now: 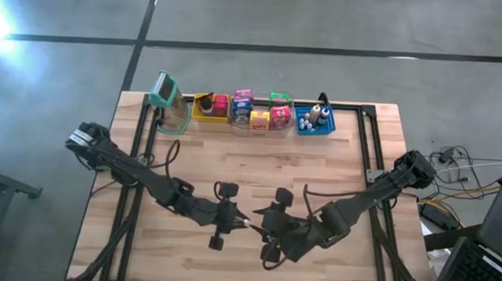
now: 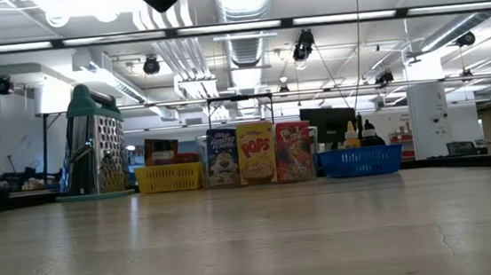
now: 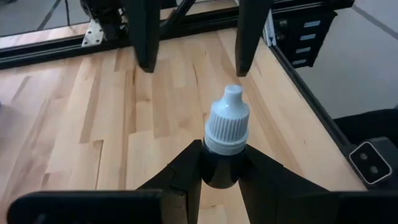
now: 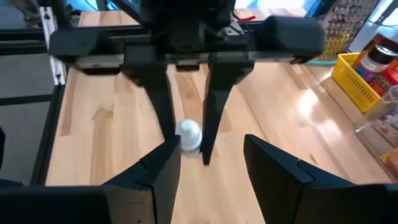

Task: Pick & Place Kitchen Items
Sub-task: Put the blue bottle into the blue bin

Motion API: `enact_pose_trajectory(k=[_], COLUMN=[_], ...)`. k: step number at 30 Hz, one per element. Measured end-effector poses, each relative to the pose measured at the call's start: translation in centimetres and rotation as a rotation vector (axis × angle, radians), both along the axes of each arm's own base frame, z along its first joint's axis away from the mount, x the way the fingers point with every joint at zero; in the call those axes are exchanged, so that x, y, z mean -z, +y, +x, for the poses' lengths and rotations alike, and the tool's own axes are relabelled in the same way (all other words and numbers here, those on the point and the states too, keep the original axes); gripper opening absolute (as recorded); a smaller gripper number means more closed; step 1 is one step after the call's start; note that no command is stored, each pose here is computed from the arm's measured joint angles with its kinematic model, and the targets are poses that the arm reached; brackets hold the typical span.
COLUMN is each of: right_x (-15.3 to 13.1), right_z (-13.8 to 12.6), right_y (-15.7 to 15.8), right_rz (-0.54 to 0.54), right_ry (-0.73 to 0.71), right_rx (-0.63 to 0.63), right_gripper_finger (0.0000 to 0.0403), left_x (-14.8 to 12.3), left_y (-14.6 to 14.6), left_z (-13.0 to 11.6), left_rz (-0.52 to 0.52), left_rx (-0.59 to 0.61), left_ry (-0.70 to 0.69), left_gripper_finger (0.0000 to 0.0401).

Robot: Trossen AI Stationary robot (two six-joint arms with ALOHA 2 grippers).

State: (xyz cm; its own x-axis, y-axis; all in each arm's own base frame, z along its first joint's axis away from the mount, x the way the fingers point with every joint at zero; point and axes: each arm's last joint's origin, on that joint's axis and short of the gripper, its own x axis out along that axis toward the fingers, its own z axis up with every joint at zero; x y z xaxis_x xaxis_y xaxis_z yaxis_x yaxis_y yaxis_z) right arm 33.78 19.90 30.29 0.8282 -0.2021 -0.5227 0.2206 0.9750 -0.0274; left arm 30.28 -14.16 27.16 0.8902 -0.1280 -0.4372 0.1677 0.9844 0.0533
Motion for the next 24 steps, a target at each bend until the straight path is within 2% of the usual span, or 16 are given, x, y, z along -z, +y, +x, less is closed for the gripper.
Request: enact_pose_trajectory(k=[11,24], right_x=[-0.3,-0.3], right_z=[0.7,0.9], right_y=[-0.4,-0.8], right_rz=[0.013,0.002], right_ry=[-0.030,-0.030], right_rx=[-0.012,-0.018], right_gripper_finger=[0.0186,0.0126], left_x=[-0.3,-1.1], left_y=[0.0,0.0], left_z=[0.1,0.5], left_rz=[-0.024,0.001], left_rx=[-0.014,-0.014], left_ry=[-0.016,-0.086], left_gripper_finger=[0.0094,0.0094])
